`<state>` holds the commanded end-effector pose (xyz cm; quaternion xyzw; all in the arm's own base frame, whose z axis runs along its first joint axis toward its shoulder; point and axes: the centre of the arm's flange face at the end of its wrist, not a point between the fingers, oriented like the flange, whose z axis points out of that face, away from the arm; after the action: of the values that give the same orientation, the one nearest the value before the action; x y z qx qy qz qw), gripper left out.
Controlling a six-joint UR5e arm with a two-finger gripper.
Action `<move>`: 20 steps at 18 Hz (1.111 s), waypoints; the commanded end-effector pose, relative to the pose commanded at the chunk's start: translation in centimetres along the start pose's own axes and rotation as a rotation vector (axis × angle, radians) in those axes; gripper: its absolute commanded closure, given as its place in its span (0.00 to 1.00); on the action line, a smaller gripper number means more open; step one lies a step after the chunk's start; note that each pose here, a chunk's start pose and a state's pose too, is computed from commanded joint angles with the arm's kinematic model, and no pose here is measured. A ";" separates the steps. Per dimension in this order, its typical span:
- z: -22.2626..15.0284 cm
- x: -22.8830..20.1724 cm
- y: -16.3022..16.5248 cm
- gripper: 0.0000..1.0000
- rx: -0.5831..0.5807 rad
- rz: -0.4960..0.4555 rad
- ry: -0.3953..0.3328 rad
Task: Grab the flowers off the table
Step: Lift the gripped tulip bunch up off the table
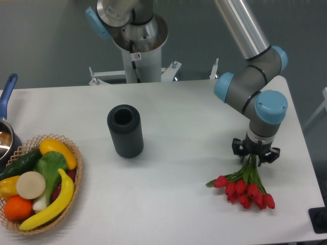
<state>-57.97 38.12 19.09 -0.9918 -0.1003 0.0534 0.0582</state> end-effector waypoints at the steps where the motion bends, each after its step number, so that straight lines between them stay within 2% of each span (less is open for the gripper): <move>1: -0.3 0.1 0.2 1.00 0.005 -0.003 0.005; 11: -8.0 -4.3 2.2 1.00 0.075 -0.050 -0.097; 14: -9.6 -5.1 1.7 1.00 0.046 -0.027 -0.062; 17: -11.3 -5.4 0.8 1.00 0.001 0.120 -0.004; 20: -12.5 -5.6 0.3 1.00 -0.022 0.137 0.013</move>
<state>-61.91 35.33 31.93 -0.9973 -0.0322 0.0499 0.0439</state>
